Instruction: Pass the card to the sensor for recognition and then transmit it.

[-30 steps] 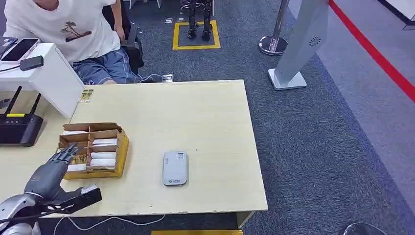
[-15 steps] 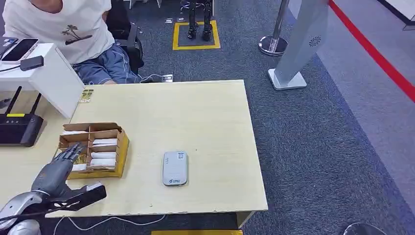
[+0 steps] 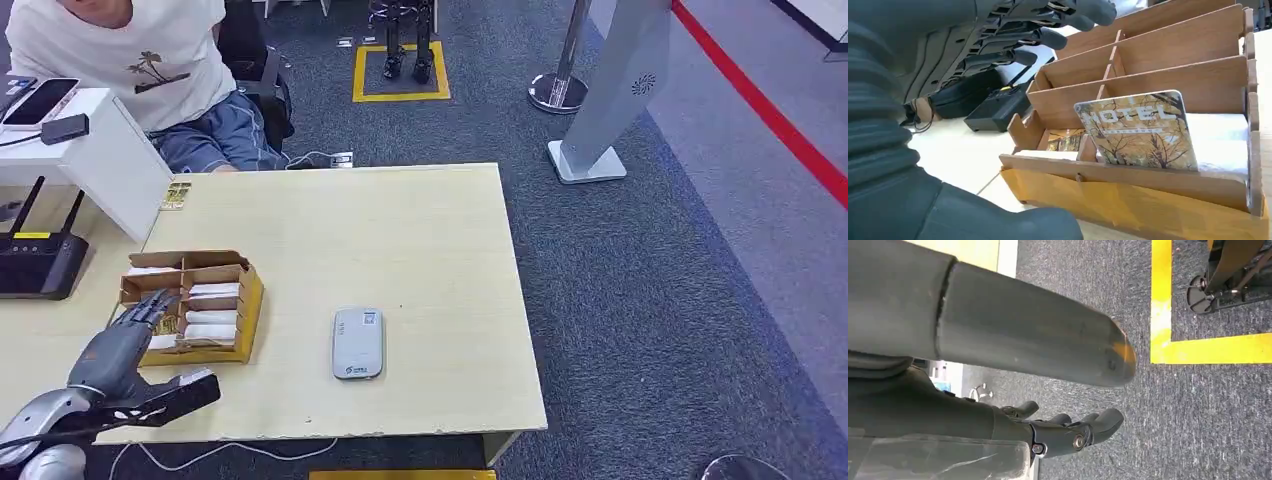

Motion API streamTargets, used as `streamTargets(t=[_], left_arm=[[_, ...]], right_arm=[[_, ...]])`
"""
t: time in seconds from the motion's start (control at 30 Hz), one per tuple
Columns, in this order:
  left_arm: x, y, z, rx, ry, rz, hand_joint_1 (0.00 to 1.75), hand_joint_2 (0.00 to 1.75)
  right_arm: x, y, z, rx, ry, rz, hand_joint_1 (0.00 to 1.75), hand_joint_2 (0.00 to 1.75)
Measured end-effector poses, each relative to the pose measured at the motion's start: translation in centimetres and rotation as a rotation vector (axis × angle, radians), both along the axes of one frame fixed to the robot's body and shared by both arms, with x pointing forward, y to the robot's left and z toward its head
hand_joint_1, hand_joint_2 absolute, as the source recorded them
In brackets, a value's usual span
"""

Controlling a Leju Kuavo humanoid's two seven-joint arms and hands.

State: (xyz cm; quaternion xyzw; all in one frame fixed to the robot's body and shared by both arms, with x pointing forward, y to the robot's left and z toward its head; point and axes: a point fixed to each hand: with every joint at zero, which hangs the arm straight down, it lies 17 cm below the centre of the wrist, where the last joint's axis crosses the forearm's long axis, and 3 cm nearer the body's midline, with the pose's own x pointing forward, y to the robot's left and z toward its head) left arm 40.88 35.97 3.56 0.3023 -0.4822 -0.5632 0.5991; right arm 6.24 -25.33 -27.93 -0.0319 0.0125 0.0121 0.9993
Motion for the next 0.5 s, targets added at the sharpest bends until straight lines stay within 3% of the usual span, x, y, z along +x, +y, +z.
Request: streamTargets(t=[0.23, 0.27, 0.33, 0.4, 0.5], left_arm=[[-0.05, 0.06, -0.17, -0.006, 0.006, 0.004, 0.05, 1.75], [-0.05, 0.06, -0.17, -0.008, 0.007, 0.004, 0.17, 1.75], [-0.06, 0.04, -0.17, -0.011, 0.007, 0.005, 0.16, 1.75], [-0.06, 0.03, -0.17, -0.013, 0.008, 0.005, 0.02, 1.75], [-0.06, 0.00, -0.17, -0.016, 0.008, 0.006, 0.00, 1.75]], right_arm=[[-0.05, -0.01, 0.00, -0.001, 0.003, 0.000, 0.00, 0.00], [-0.07, -0.01, 0.00, -0.001, 0.003, 0.000, 0.00, 0.00], [-0.07, -0.01, 0.00, -0.001, 0.004, 0.000, 0.00, 0.00], [-0.08, -0.01, 0.00, -0.001, 0.004, 0.000, 0.00, 0.00], [-0.08, -0.01, 0.00, -0.001, 0.004, 0.000, 0.00, 0.00]])
